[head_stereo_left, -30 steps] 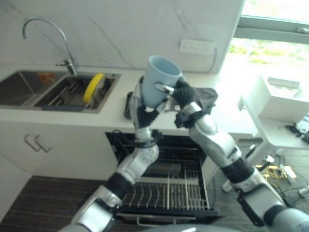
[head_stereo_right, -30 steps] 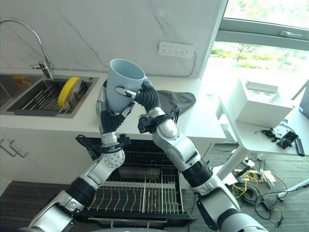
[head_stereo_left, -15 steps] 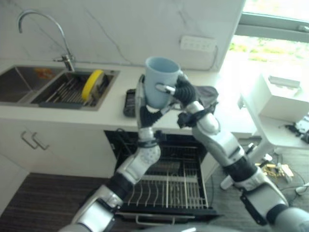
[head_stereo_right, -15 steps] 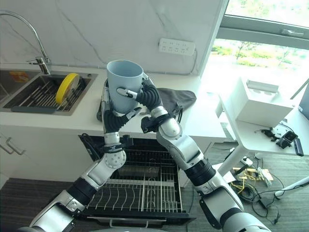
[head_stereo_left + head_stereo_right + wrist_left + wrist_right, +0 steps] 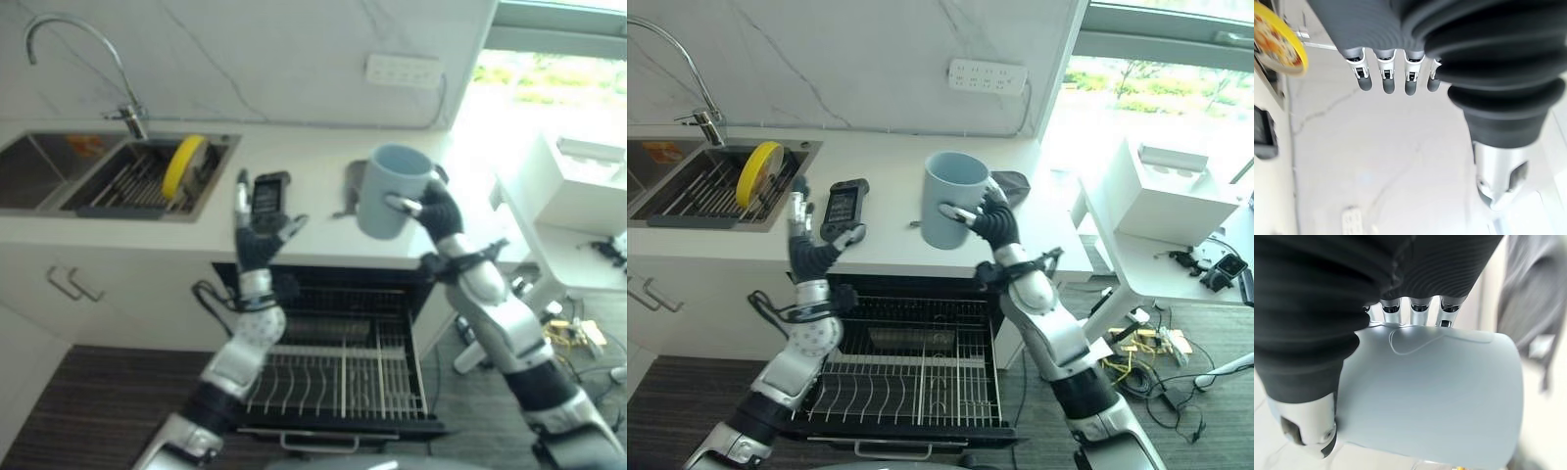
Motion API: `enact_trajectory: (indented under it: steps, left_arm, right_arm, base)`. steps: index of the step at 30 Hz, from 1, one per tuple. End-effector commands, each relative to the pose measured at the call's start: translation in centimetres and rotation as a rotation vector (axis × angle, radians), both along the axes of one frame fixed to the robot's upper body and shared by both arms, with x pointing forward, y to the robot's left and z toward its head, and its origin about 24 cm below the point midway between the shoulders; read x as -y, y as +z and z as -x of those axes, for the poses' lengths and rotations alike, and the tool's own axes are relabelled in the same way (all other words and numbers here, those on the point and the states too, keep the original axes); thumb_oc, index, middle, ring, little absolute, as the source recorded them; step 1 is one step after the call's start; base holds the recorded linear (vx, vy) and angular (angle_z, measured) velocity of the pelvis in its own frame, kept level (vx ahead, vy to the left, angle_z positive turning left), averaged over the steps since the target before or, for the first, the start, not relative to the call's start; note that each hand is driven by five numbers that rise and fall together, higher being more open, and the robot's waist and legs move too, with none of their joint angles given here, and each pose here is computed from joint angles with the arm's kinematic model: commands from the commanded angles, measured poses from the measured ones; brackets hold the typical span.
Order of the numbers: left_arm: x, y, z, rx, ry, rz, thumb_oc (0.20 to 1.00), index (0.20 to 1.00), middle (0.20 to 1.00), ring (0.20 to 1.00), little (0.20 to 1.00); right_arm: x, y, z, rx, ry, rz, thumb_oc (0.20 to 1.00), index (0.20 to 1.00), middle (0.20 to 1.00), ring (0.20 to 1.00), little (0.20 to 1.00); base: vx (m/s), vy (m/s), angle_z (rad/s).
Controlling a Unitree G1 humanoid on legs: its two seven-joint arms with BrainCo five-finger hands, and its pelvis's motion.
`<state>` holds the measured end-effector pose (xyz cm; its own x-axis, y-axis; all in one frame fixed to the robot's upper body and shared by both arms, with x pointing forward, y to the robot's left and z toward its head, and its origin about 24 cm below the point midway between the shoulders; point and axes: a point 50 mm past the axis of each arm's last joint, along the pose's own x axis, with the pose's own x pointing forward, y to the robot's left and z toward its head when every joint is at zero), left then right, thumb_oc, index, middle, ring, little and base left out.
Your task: Place the dishes in the dishwasher.
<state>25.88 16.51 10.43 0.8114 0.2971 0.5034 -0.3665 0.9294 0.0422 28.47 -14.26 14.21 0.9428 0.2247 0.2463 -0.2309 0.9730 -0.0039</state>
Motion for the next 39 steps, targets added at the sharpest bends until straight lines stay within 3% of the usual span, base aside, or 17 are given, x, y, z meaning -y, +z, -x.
enact_trajectory:
  steps: [1, 7, 19, 28, 32, 39]
  left_arm:
    - [0.4, 2.6, -0.5, 0.111, -0.091, 0.006, 1.000, 1.000, 1.000, 1.000, 1.000]
    - [-2.1, 2.8, 0.9, 0.106, -0.055, 0.060, 1.000, 1.000, 1.000, 1.000, 1.000]
    - [-2.9, 1.2, 2.2, -0.117, -0.381, 0.002, 1.000, 1.000, 1.000, 1.000, 1.000]
    - [-3.7, 0.3, 1.8, -0.365, -0.535, -0.295, 1.000, 1.000, 1.000, 1.000, 1.000]
    - [-4.9, -1.0, 2.0, -0.556, -0.569, -0.412, 1.000, 1.000, 1.000, 1.000, 1.000]
    - [-6.0, -7.4, 5.6, -1.197, -0.765, -0.525, 1.000, 1.000, 1.000, 1.000, 1.000]
  right_arm:
    - [-0.7, 5.0, 1.2, 0.271, 0.074, -0.094, 0.200, 0.200, 0.200, 0.200, 0.200]
    - [0.9, 3.9, 2.3, 0.247, 0.051, -0.064, 0.200, 0.200, 0.200, 0.200, 0.200]
    - [4.5, 0.1, 5.3, 0.090, 0.044, 0.045, 0.200, 0.200, 0.200, 0.200, 0.200]
    - [5.6, -1.2, 5.4, 0.042, 0.039, 0.066, 0.200, 0.200, 0.200, 0.200, 0.200]
    - [6.2, -1.5, 5.2, -0.023, 0.044, 0.125, 0.200, 0.200, 0.200, 0.200, 0.200]
    - [7.0, -3.2, 5.2, -0.134, 0.045, 0.225, 0.200, 0.200, 0.200, 0.200, 0.200]
  base:
    - [-0.01, -0.175, 0.07]
    - [-0.03, -0.044, 0.13]
    - [-0.03, 0.296, -0.09]
    - [-0.12, 0.066, -0.03]
    - [0.01, -0.015, -0.01]
    - [0.06, -0.026, -0.02]
